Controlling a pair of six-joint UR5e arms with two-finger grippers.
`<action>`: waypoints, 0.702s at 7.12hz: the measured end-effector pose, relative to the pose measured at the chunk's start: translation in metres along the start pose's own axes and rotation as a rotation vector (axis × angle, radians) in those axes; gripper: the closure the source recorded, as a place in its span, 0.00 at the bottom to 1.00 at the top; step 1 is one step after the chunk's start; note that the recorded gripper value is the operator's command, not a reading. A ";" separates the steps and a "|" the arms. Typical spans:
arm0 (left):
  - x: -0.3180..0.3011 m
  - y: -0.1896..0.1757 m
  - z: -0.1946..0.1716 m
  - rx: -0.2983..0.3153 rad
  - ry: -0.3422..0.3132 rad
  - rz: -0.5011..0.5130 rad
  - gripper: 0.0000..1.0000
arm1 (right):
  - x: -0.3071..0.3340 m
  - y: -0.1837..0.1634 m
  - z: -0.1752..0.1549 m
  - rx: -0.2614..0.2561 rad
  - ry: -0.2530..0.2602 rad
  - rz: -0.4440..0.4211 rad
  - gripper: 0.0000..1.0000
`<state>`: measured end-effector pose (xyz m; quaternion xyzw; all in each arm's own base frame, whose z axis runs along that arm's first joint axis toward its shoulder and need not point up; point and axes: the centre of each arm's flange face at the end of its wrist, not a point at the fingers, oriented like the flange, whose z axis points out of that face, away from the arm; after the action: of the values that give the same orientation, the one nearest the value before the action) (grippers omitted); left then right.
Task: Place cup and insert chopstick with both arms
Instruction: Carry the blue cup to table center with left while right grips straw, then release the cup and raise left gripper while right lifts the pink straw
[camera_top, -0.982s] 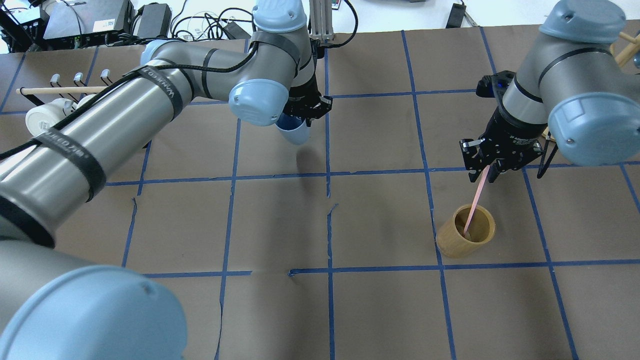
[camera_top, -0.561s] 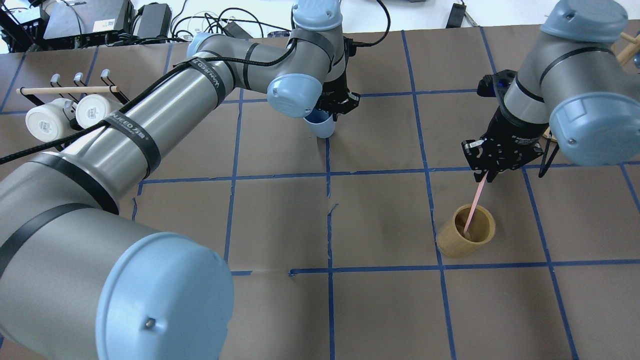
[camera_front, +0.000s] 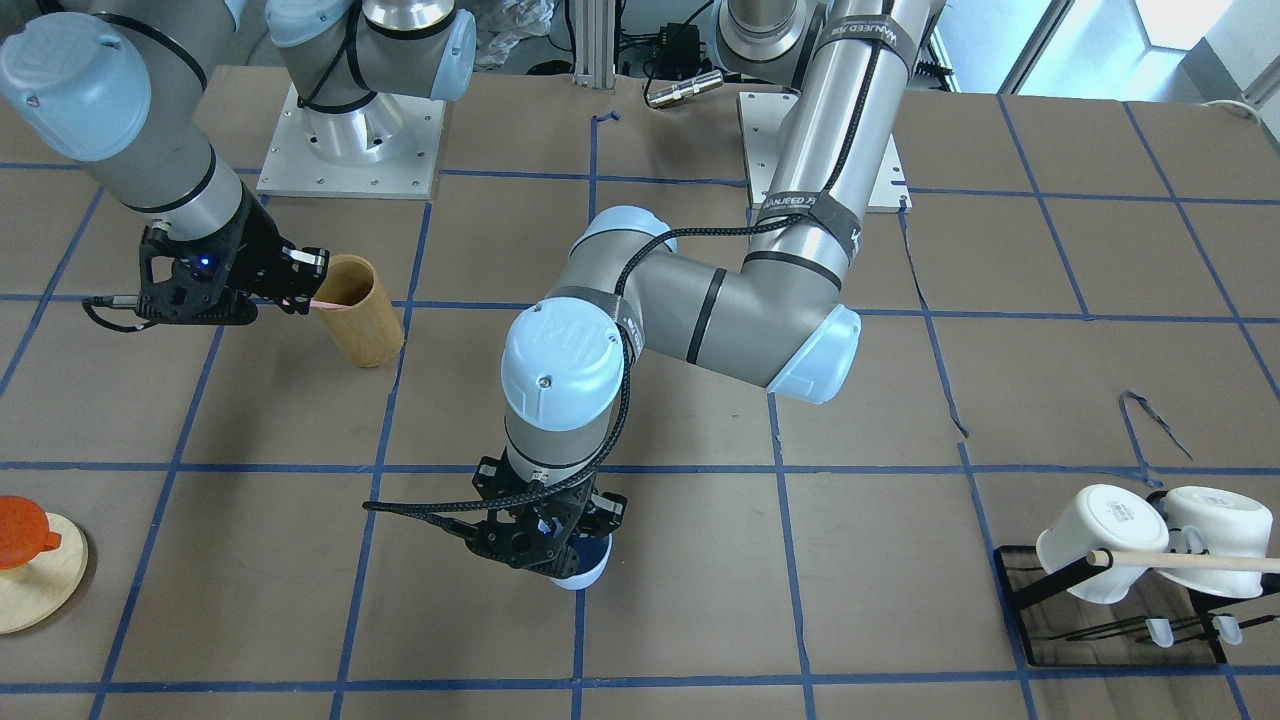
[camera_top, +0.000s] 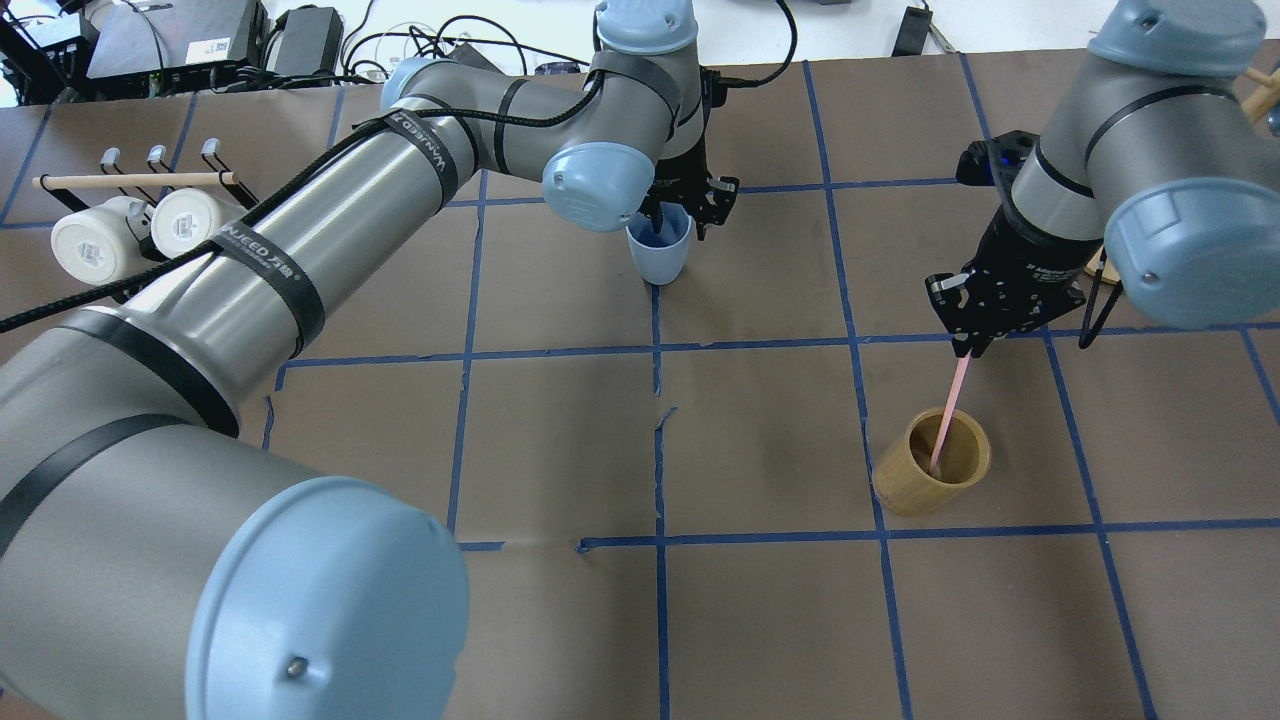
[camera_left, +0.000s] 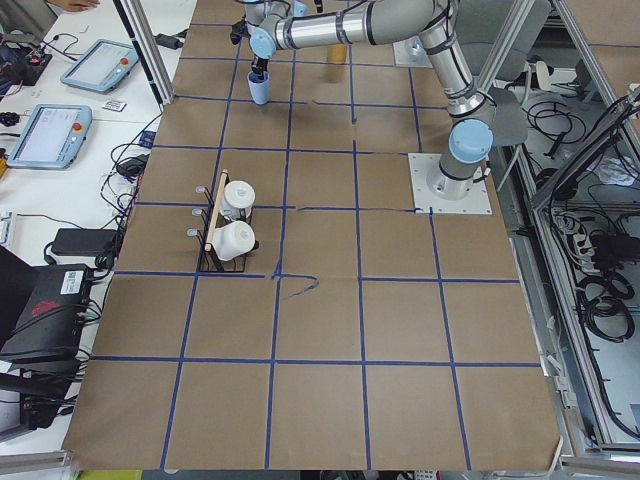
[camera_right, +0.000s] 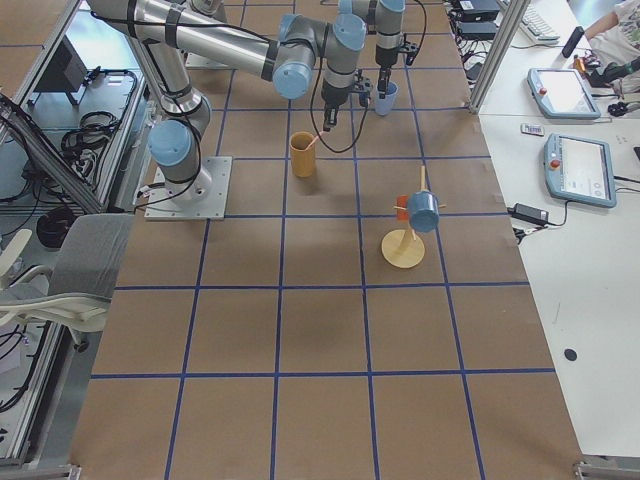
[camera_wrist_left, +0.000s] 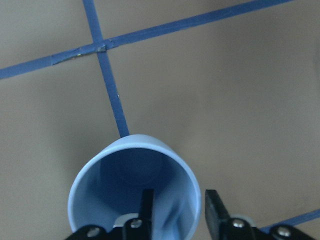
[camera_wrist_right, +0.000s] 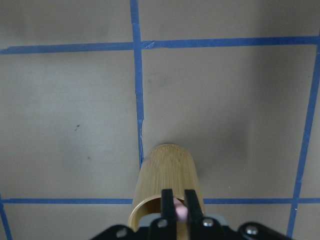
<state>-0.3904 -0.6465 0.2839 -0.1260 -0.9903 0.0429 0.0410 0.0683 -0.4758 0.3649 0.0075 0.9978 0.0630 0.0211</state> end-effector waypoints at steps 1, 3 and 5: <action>-0.016 0.000 -0.026 0.006 -0.001 -0.023 0.00 | 0.000 -0.003 -0.011 0.020 -0.001 -0.002 0.92; -0.054 0.022 -0.100 -0.035 -0.006 -0.086 0.00 | -0.003 -0.011 -0.054 0.076 -0.013 -0.005 0.91; -0.102 0.069 -0.185 -0.102 -0.012 -0.174 0.00 | -0.016 -0.015 -0.127 0.144 -0.026 -0.015 0.90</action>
<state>-0.2584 -0.5921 0.4544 -0.0412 -0.9986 -0.0106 0.0321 0.0782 -0.5064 0.4892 0.0025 0.9994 -0.0091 0.0341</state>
